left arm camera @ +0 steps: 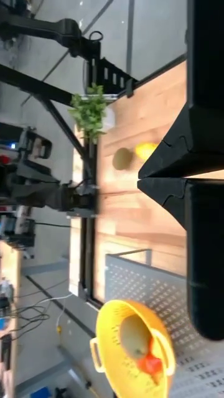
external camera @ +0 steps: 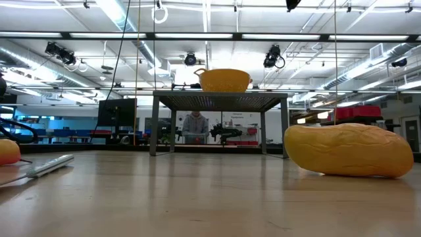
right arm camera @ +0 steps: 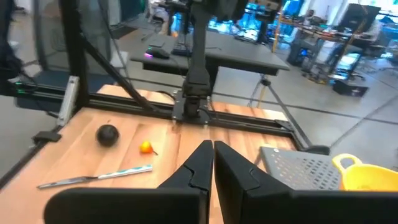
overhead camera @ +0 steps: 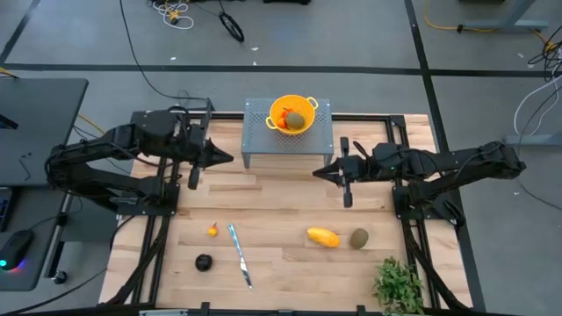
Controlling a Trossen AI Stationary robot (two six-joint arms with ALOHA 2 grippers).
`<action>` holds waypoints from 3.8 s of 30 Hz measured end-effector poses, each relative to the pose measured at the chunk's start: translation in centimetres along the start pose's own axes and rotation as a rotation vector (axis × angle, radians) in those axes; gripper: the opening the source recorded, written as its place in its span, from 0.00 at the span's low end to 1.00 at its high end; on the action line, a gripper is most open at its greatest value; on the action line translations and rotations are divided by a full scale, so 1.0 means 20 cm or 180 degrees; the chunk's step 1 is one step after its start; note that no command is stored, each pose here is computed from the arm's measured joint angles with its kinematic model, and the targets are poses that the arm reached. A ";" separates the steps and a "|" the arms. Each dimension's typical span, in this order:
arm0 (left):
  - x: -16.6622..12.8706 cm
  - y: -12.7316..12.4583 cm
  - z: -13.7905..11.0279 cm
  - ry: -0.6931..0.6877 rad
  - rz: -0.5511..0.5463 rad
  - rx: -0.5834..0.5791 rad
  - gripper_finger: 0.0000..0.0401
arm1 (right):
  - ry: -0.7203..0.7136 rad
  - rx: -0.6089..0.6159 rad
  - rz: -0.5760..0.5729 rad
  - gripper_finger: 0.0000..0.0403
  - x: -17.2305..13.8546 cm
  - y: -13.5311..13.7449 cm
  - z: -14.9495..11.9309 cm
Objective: Pick & Place Fruit
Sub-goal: Put the pear into the yellow colander bowl on the shelf
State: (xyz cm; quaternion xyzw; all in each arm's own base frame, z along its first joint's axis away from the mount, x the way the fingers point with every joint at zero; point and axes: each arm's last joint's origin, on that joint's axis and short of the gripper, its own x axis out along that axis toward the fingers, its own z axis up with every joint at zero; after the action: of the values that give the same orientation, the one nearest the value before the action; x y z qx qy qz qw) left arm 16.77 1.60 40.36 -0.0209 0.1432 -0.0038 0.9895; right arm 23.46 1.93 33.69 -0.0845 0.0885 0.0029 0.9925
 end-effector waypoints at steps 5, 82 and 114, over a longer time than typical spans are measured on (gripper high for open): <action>0.00 0.00 -0.01 0.0060 -0.0032 -0.0003 0.00 | 0.0000 0.0002 -0.0011 0.05 0.00 0.00 0.00; 0.13 -0.45 -0.67 0.2082 -0.1505 0.0303 0.00 | 0.0165 0.0011 -0.0150 0.06 0.00 -0.01 -0.02; 0.32 -0.52 -0.84 0.2531 -0.1801 0.1710 0.25 | 0.0230 0.0000 -0.0479 0.06 0.00 -0.02 -0.03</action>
State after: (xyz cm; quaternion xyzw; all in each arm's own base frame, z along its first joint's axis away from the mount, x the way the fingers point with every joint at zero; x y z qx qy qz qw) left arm 18.16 -9.50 22.85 0.1975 0.4883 -0.3133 0.7902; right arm 23.35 1.41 33.23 -0.0909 0.1177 -0.0747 0.9861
